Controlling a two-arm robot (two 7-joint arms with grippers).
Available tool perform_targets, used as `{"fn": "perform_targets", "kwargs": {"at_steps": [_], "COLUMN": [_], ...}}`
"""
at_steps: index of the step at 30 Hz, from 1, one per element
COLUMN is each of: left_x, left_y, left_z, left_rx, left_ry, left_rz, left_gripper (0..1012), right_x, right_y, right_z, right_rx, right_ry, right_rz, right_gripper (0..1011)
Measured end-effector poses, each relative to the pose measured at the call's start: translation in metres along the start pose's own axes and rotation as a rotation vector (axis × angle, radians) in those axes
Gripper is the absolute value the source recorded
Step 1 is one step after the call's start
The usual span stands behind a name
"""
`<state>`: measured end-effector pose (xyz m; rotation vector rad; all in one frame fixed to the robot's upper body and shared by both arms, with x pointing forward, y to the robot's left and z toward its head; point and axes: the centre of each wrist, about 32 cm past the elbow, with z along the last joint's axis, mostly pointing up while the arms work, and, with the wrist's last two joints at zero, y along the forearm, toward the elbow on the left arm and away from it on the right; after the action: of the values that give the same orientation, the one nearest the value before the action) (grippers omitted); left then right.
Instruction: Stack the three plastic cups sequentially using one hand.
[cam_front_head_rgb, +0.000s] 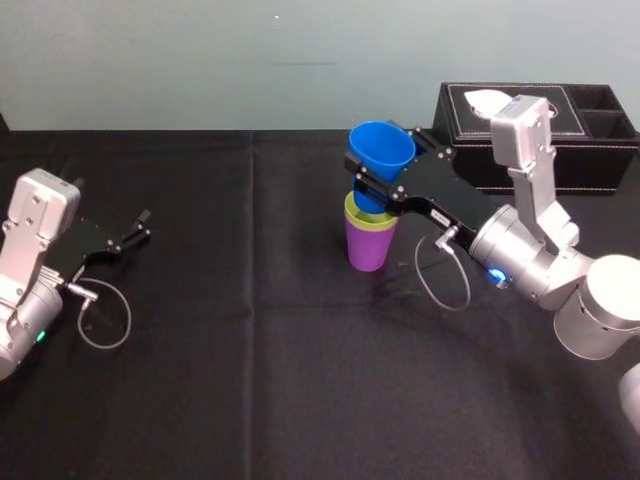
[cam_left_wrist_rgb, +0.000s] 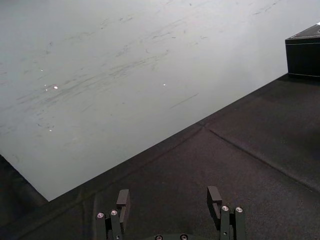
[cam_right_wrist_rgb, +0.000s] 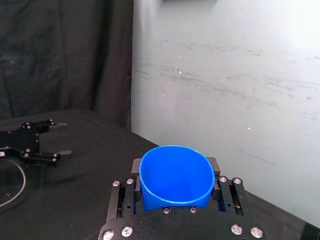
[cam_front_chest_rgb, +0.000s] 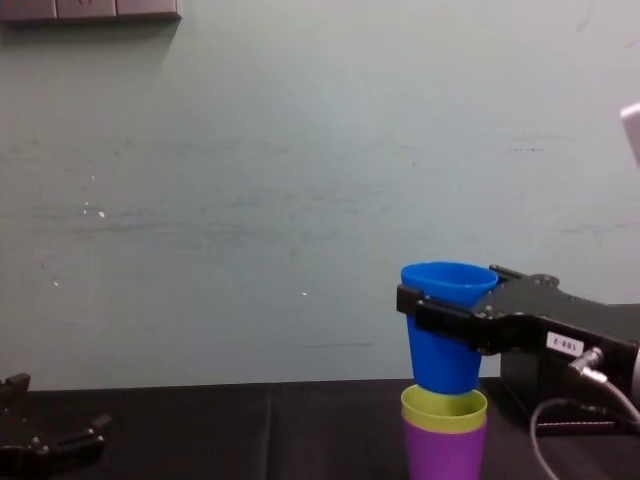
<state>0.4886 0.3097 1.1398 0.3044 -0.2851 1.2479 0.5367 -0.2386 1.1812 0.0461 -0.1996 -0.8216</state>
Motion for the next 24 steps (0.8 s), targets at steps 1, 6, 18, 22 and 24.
{"fn": "perform_targets", "kwargs": {"at_steps": [1,6,18,22,24], "left_x": [0.0000,0.0000,0.0000,0.0000,0.0000], "left_y": [0.000,0.000,0.000,0.000,0.000], "left_z": [0.000,0.000,0.000,0.000,0.000], "left_rx": [0.000,0.000,0.000,0.000,0.000], "left_ry": [0.000,0.000,0.000,0.000,0.000], "left_rz": [0.000,0.000,0.000,0.000,0.000], "left_gripper": [1011,1012,1011,1012,1011], "right_x": [-0.0001,0.0003,0.0022,0.0019,0.0018], "right_y": [0.000,0.000,-0.002,-0.002,-0.002], "right_z": [-0.002,-0.008,-0.020,-0.023,-0.026], "right_rx": [-0.004,-0.016,-0.037,-0.042,-0.048], "right_ry": [0.003,0.007,0.012,0.015,0.016], "right_rz": [-0.002,-0.008,-0.014,-0.015,-0.015], "right_gripper": [736,736,735,736,735]}}
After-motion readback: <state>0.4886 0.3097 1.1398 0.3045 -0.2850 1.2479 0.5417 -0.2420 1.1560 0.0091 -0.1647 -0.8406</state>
